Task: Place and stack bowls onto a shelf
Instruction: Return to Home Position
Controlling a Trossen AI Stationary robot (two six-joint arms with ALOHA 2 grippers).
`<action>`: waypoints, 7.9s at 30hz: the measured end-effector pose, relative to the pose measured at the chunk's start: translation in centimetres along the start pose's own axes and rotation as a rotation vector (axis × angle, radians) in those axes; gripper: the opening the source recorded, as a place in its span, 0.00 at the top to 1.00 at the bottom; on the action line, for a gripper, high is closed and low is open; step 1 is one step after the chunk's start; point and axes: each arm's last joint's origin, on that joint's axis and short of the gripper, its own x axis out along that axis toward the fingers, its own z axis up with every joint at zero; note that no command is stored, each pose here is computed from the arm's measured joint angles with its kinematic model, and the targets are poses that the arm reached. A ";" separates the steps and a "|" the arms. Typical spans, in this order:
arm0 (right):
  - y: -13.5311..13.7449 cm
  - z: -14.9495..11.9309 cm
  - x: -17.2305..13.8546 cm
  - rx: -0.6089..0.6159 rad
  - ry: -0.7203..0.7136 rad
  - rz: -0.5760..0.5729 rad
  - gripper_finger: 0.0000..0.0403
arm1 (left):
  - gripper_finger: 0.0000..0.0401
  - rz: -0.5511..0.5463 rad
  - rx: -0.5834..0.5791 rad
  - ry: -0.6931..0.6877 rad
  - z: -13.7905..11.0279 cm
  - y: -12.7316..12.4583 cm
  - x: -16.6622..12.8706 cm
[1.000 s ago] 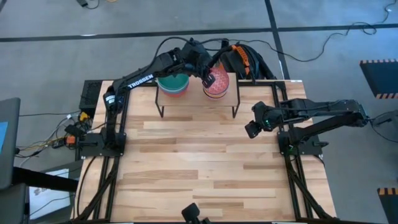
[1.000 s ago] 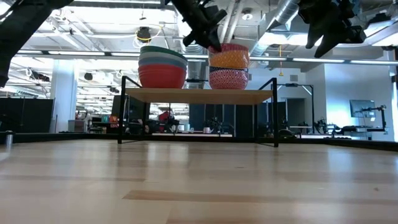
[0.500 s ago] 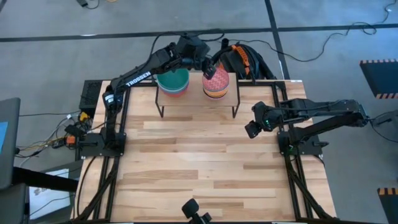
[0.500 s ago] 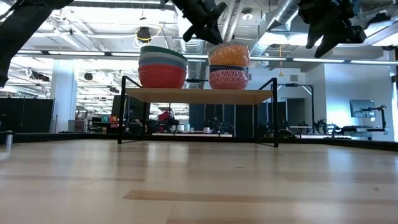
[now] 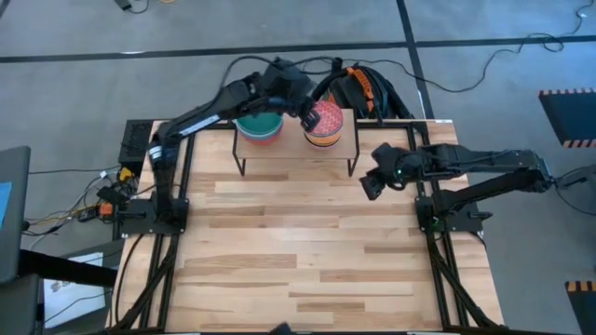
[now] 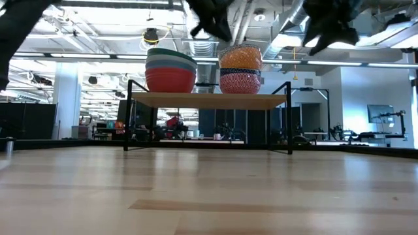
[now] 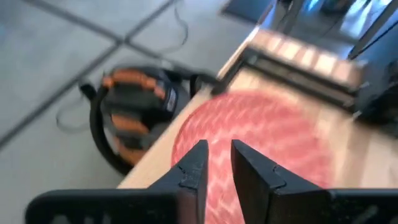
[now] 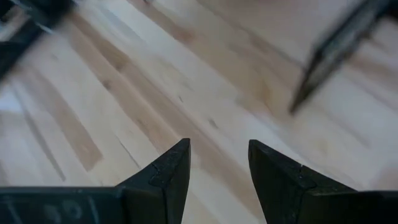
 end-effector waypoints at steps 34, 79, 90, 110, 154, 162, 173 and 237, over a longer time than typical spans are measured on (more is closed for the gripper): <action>12.3 0.3 1.3 -0.161 -0.435 0.711 0.86 | 1.00 -0.414 0.053 -0.397 -20.1 -12.0 -23.3; -1.8 -4.7 -0.4 -0.472 -0.645 0.662 0.95 | 1.00 -0.465 0.213 -0.576 -24.0 -7.3 -15.7; -4.1 -7.0 0.4 -0.526 -0.714 0.685 0.95 | 1.00 -0.555 0.103 -0.592 -28.2 -6.0 -13.7; -7.8 -9.4 -1.1 -0.559 -0.810 0.698 0.95 | 1.00 -0.453 0.082 -0.667 -31.8 -0.1 -19.5; -9.8 -13.9 5.4 -0.586 -0.713 0.675 0.95 | 1.00 -0.425 0.220 -0.579 -38.0 1.0 -17.1; -9.9 -13.8 5.5 -0.589 -0.717 0.653 0.95 | 1.00 -0.467 0.221 -0.522 -38.3 0.7 -16.7; -10.0 -13.8 5.6 -0.509 -0.677 0.677 0.90 | 1.00 -0.438 0.249 -0.532 -38.2 0.7 -16.6; -8.7 -15.5 6.9 -0.658 -0.313 0.636 0.85 | 1.00 -0.423 0.190 -0.594 -37.9 1.2 -17.0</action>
